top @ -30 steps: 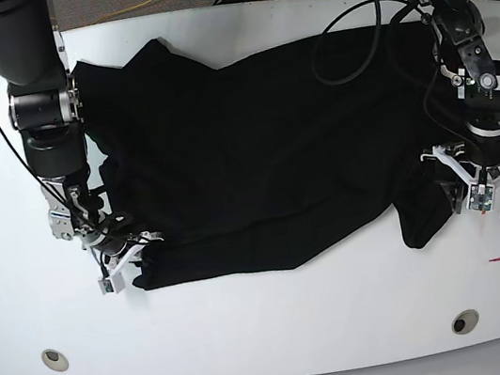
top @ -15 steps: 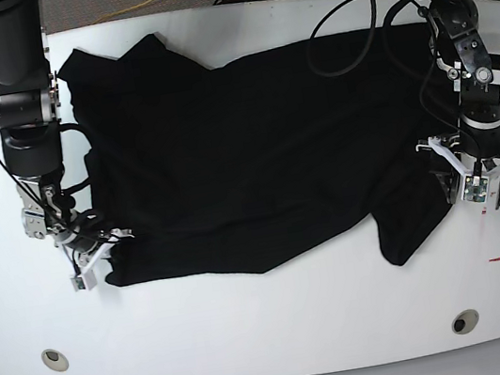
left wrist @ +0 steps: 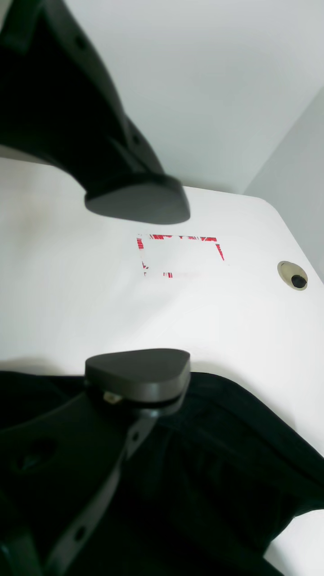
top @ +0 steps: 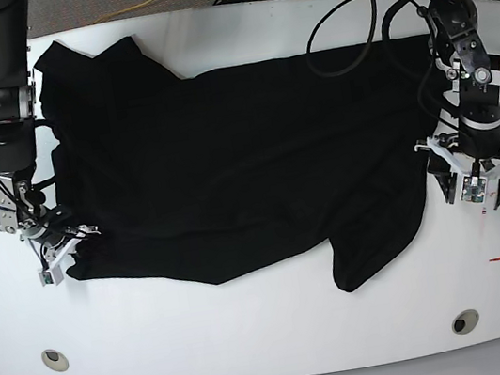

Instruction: Layout the t-shirt on the table in an organized manner, then fold the t-shirt properly

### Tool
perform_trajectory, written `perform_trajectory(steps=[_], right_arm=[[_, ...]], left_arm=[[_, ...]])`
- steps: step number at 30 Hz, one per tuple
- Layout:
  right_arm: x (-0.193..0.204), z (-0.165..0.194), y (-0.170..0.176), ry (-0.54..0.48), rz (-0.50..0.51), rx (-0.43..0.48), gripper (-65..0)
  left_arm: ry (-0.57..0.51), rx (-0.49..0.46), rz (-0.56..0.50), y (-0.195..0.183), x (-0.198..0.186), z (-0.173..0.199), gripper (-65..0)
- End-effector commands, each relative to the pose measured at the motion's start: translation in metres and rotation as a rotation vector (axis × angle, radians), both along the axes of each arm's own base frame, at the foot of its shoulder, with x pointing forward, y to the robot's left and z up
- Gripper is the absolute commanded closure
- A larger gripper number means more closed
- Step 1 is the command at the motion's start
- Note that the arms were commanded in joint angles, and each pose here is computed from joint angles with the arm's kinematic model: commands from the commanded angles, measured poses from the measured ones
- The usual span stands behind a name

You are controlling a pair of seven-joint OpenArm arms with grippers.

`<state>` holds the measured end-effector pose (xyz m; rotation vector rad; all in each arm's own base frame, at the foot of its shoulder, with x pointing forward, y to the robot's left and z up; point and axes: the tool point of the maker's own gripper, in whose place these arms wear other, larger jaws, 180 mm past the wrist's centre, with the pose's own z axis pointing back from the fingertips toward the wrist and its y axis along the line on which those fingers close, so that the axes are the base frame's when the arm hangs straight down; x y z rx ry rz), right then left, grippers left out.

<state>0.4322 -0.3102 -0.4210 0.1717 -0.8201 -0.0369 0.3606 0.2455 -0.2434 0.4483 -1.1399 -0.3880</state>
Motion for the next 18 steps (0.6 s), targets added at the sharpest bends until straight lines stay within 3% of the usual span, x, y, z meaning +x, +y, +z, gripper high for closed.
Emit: perform_trajectory(steps=[1,8,14,18], right_arm=[[0.008,0.012,-0.005,-0.032,-0.002,-0.005,0.0],[0.007,0.01,-0.005,-0.035,-0.013,-0.01,0.0],[0.014,0.02,-0.024,-0.088,-0.084,-0.05,0.0],[0.022,0.033,-0.035,-0.105,-0.081,-0.097,0.0]], left_arm=[[-0.056,0.003,-0.015,-0.003,0.006,0.016,-40.6],[-0.048,0.0,-0.051,-0.016,0.009,0.013,-40.7],[-0.042,0.0,-0.057,-0.019,0.008,0.011,-40.7],[-0.041,0.0,-0.057,-0.019,0.008,0.011,-40.7]])
